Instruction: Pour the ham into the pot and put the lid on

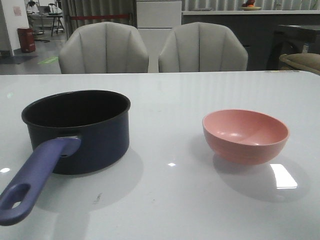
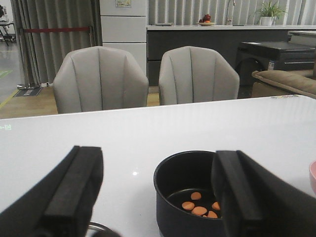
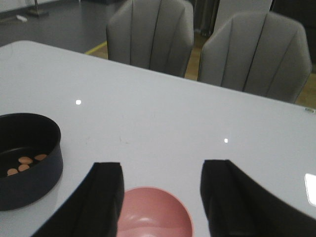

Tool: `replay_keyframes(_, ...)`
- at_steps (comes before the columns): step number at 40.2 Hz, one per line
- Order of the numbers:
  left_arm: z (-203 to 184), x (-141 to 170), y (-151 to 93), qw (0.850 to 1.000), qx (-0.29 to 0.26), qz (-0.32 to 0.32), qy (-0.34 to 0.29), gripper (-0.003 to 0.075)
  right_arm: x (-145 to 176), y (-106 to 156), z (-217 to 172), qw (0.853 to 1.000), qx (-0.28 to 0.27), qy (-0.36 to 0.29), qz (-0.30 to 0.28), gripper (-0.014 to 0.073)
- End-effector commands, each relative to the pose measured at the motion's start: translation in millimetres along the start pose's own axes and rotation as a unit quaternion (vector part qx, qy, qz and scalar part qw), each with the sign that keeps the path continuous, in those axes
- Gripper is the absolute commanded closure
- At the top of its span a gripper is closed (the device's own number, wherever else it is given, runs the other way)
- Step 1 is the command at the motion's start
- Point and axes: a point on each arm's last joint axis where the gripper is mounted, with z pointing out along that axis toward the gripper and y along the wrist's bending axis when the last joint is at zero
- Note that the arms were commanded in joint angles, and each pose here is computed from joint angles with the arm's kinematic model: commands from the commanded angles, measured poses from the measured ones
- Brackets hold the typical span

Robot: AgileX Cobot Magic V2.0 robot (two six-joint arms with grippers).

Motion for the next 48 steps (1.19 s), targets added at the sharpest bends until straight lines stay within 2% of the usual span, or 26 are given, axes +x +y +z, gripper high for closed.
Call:
replay_keyframes(1, -1, -15, -1, 0.999, 0.004, -0.004, -0.049, 0.0223, -3, 0, -26, 0.997, 0.009, -0.076, -0.002, 0.013)
replay_keyframes(14, -1, -15, -1, 0.999, 0.004, -0.004, -0.049, 0.0223, 47, 11, -81, 0.995, -0.038, -0.087, -0.007, 0.013)
replay_keyframes(27, -1, -15, -1, 0.999, 0.004, -0.004, -0.049, 0.0223, 69, 12, -81, 0.997, -0.045, -0.067, -0.008, 0.0132)
replay_keyframes(31, -1, -15, -1, 0.999, 0.004, -0.004, -0.049, 0.0223, 69, 12, -81, 0.997, -0.045, -0.067, -0.008, 0.0206)
replay_keyframes(37, -1, -15, -1, 0.999, 0.004, -0.004, -0.049, 0.0223, 69, 13, -81, 0.997, -0.046, -0.066, -0.008, 0.0475)
replay_keyframes(40, -1, -15, -1, 0.999, 0.004, -0.004, -0.05, 0.0223, 69, 13, -81, 0.997, -0.046, -0.066, -0.008, 0.0442)
replay_keyframes(48, -1, -13, -1, 0.999, 0.004, -0.005, -0.039, 0.0223, 69, 12, -81, 0.997, -0.045, -0.067, -0.008, 0.0445)
